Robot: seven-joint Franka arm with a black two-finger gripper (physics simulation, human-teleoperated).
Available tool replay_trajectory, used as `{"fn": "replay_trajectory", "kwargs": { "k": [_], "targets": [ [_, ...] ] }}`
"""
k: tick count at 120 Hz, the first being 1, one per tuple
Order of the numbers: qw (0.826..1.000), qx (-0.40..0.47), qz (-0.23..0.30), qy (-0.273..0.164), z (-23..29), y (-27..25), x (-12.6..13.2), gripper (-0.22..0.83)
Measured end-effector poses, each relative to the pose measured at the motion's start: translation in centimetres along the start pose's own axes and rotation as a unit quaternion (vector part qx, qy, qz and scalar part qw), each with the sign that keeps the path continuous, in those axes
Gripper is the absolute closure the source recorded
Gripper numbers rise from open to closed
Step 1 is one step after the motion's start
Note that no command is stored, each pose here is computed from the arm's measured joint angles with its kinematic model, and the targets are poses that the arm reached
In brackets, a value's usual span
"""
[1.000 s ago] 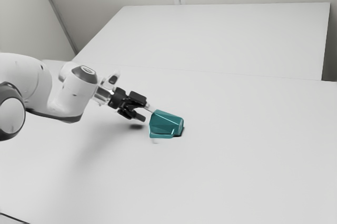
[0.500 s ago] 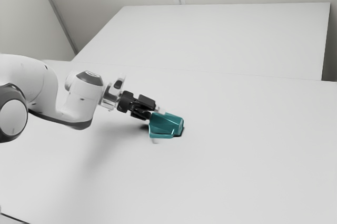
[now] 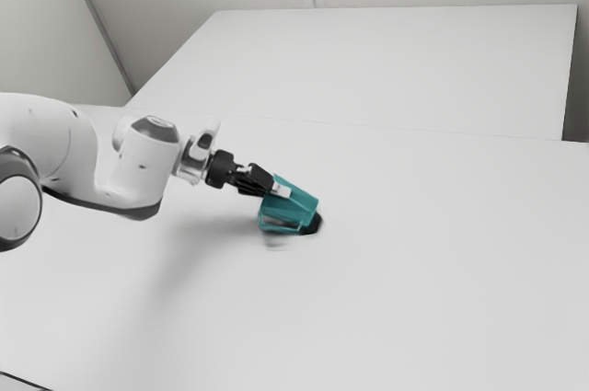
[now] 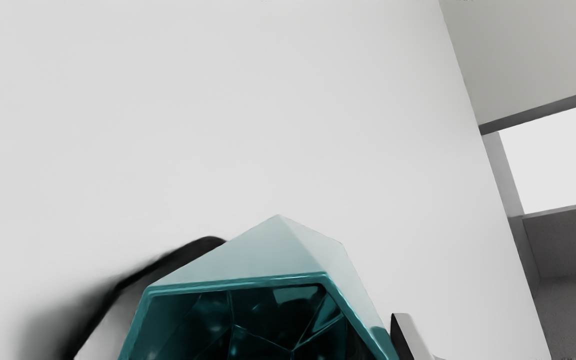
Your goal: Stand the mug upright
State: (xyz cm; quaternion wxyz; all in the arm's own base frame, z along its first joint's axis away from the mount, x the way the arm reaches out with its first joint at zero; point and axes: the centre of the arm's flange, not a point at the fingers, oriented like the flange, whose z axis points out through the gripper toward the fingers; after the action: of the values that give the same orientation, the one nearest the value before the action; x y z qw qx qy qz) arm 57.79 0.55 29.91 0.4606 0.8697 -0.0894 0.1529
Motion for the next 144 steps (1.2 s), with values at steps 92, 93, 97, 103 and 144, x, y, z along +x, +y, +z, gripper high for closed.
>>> {"fn": "replay_trajectory", "kwargs": {
  "k": [92, 93, 97, 103, 144],
  "targets": [
    [0.874, 0.372, 0.187, -0.252, -7.0, 11.8, 6.0, 0.78],
    [0.873, 0.374, 0.186, -0.252, -6.9, 11.8, 6.0, 0.78],
    [0.871, 0.383, 0.178, -0.251, -6.5, 11.4, 5.7, 0.78],
    [0.869, 0.396, 0.165, -0.246, -6.0, 10.7, 5.1, 0.78],
    [0.872, 0.439, 0.097, -0.193, -2.2, 6.6, 4.4, 0.78]
  ]
}}
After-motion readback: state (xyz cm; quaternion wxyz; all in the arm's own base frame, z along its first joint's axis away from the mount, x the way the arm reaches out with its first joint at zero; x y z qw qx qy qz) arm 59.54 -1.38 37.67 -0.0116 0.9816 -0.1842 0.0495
